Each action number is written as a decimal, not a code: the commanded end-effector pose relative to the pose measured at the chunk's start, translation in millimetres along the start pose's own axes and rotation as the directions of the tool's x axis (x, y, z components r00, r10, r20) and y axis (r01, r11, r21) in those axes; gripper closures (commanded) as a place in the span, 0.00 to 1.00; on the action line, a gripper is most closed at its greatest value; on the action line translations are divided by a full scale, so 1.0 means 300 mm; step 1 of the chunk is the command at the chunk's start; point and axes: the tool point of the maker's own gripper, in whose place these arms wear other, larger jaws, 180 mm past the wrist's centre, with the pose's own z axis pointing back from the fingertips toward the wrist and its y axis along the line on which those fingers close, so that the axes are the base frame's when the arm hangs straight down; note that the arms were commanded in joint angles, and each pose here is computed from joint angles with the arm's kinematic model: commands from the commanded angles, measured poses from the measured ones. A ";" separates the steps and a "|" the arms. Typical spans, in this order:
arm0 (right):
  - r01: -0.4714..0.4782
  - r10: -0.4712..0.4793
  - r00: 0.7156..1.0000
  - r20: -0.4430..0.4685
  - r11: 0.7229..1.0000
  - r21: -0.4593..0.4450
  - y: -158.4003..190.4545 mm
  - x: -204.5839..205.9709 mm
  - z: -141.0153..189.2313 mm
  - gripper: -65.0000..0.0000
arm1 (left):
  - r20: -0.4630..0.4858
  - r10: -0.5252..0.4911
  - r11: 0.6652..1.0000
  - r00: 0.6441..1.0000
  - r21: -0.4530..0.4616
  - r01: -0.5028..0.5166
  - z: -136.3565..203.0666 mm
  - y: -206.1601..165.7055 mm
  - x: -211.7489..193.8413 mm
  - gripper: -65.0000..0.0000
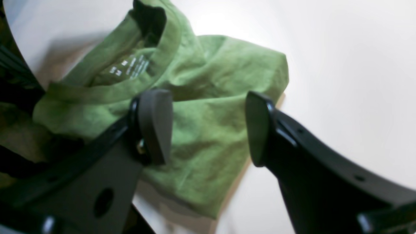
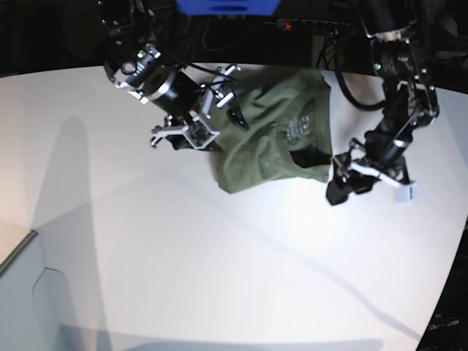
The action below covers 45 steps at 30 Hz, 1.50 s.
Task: Layout the t-shirt on the table in an organized manner, then fold the t-shirt properly
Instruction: 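Lower the left gripper onto the bundle's side and grasp its edge, then fold the grasped edge with the left gripper over onto the bundle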
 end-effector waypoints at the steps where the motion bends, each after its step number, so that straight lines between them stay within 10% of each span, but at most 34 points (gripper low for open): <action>1: 0.006 -0.006 0.998 0.056 1.000 0.001 0.000 0.048 0.002 0.45 | 0.018 -0.017 1.000 1.000 -0.014 0.018 -0.013 -0.015 0.025 0.30; 11: 0.003 -0.003 0.998 0.055 1.000 0.001 -0.003 0.047 0.002 0.45 | -0.079 0.027 1.000 0.997 -0.006 -0.028 -0.070 0.010 -0.085 0.36; 25: 0.002 -0.002 0.999 0.053 1.000 0.001 -0.003 0.044 0.003 0.45 | -0.091 0.062 0.998 0.994 -0.006 -0.062 -0.096 0.021 -0.097 1.00; 45: 0.025 -0.025 0.999 0.020 1.000 0.017 0.013 -0.003 -0.010 0.45 | -0.011 0.145 0.987 0.989 0.064 -0.144 -0.040 0.120 -0.061 0.98</action>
